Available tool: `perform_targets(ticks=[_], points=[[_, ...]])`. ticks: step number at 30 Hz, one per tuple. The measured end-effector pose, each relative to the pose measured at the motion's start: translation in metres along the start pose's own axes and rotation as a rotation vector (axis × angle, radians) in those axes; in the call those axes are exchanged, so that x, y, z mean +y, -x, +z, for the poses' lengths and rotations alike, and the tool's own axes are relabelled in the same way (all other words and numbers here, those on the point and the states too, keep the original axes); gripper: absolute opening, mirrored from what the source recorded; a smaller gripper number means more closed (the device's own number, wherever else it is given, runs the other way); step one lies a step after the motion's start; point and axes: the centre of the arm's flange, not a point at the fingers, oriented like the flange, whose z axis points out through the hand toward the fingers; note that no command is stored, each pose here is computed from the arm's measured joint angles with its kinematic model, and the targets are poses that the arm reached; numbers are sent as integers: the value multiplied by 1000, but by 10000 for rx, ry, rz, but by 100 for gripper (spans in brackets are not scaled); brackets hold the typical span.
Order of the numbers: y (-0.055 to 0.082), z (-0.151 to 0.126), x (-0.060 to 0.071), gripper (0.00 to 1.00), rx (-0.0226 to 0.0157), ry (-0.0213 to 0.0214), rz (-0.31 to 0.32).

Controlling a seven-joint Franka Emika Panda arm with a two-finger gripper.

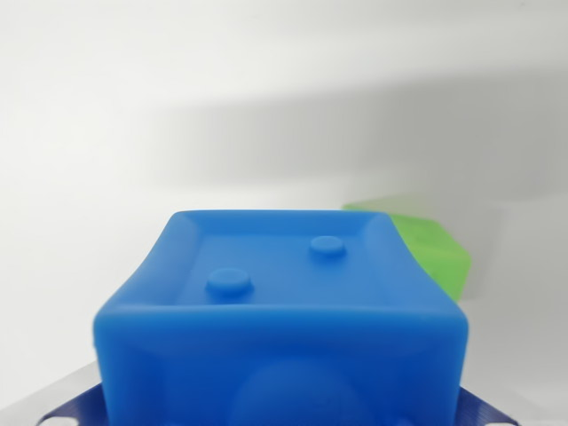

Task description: Stack cube

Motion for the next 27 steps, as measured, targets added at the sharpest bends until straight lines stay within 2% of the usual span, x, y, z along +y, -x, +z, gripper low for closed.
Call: perform_targets(ticks=[16, 27], points=[[-6, -12, 27, 0, 12, -24, 648], [-11, -20, 46, 0, -9, -32, 1108]])
